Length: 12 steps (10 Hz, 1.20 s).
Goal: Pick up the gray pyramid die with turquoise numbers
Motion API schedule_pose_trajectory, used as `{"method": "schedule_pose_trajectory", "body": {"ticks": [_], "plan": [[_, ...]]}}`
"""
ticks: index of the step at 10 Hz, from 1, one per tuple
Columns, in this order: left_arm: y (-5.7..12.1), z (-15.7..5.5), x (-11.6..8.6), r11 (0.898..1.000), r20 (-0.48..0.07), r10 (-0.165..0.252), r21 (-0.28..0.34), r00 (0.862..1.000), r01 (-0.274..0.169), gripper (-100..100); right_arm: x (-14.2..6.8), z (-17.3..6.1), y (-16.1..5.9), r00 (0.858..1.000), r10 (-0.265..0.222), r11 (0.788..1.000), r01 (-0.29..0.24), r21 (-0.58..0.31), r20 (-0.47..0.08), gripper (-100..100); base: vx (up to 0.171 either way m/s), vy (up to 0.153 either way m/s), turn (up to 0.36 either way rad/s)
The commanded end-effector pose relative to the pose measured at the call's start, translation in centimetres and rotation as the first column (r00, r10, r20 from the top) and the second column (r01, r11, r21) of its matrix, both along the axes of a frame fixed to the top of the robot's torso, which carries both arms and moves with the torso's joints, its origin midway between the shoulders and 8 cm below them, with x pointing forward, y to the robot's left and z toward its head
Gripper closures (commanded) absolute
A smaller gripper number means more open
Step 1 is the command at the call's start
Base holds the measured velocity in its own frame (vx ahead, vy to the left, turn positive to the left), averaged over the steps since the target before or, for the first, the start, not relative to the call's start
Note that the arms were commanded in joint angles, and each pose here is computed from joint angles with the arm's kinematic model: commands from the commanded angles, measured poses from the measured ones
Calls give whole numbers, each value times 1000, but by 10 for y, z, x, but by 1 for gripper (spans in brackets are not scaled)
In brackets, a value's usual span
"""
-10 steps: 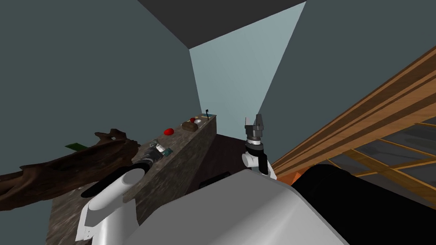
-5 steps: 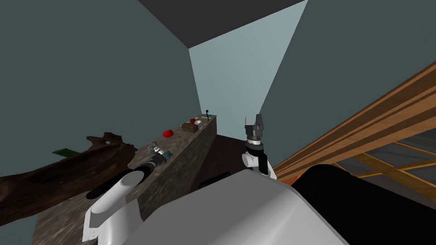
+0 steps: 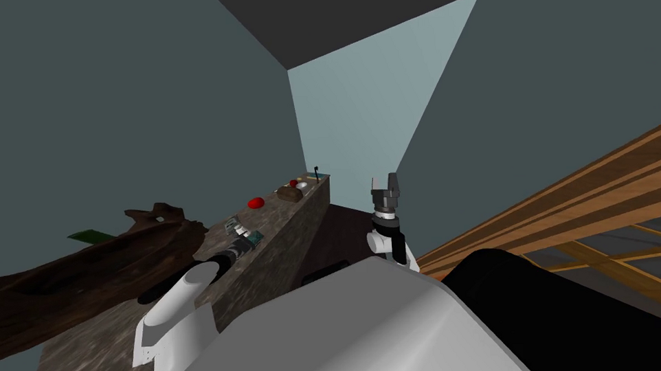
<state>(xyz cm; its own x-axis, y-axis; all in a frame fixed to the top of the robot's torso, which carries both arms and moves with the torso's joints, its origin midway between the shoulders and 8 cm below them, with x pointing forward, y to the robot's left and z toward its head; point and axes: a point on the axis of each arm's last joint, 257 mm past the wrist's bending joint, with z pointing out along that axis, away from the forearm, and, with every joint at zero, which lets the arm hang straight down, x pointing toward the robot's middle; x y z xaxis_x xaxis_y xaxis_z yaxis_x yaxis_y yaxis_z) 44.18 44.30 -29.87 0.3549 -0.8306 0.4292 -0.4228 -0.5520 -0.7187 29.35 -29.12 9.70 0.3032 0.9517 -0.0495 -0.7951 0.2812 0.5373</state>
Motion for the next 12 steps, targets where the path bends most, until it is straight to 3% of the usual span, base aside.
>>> {"method": "schedule_pose_trajectory", "body": {"ticks": [1, 3, 4, 8, 9, 10, 11, 12], "plan": [[-3, -6, 5, 1000, 1, 3, 1, 1000, -3, -100, 0, 0, 0, 1000, 0, 1000, 0, 0, 0, 0, 28, 12, -23], [-3, -7, 6, 1000, 0, 2, 0, 1000, -2, -100, 0, 0, 0, 1000, 0, 1000, 0, 0, 0, 0, 32, 20, -13], [-3, -7, 7, 1000, 1, 3, 1, 1000, -3, 100, 0, 0, 0, 1000, 0, 1000, 0, 0, 0, 0, 0, 0, 0], [-3, -7, 7, 1000, 2, 3, 2, 1000, -3, 100, 0, 0, 0, 1000, 0, 1000, 0, 0, 0, 0, 0, 0, 0], [-3, -7, 7, 1000, 2, 3, 2, 1000, -3, 0, 0, 0, 0, 1000, 0, 1000, 0, 0, 0, 0, 0, 0, 0], [-1, -2, 2, 1000, 0, 1, 0, 1000, -1, 100, 0, 0, 0, 1000, 0, 1000, 0, 0, 0, 0, -24, -12, 20], [-1, -4, 4, 1000, 3, 3, 2, 1000, -3, 100, 0, 0, 0, 1000, 0, 1000, 0, 0, 0, 0, -16, -8, 13], [-1, -4, 3, 1000, 2, 2, 1, 1000, -2, 0, 0, 0, 0, 1000, 0, 1000, 0, 0, 0, 0, 0, 0, 0]]}}
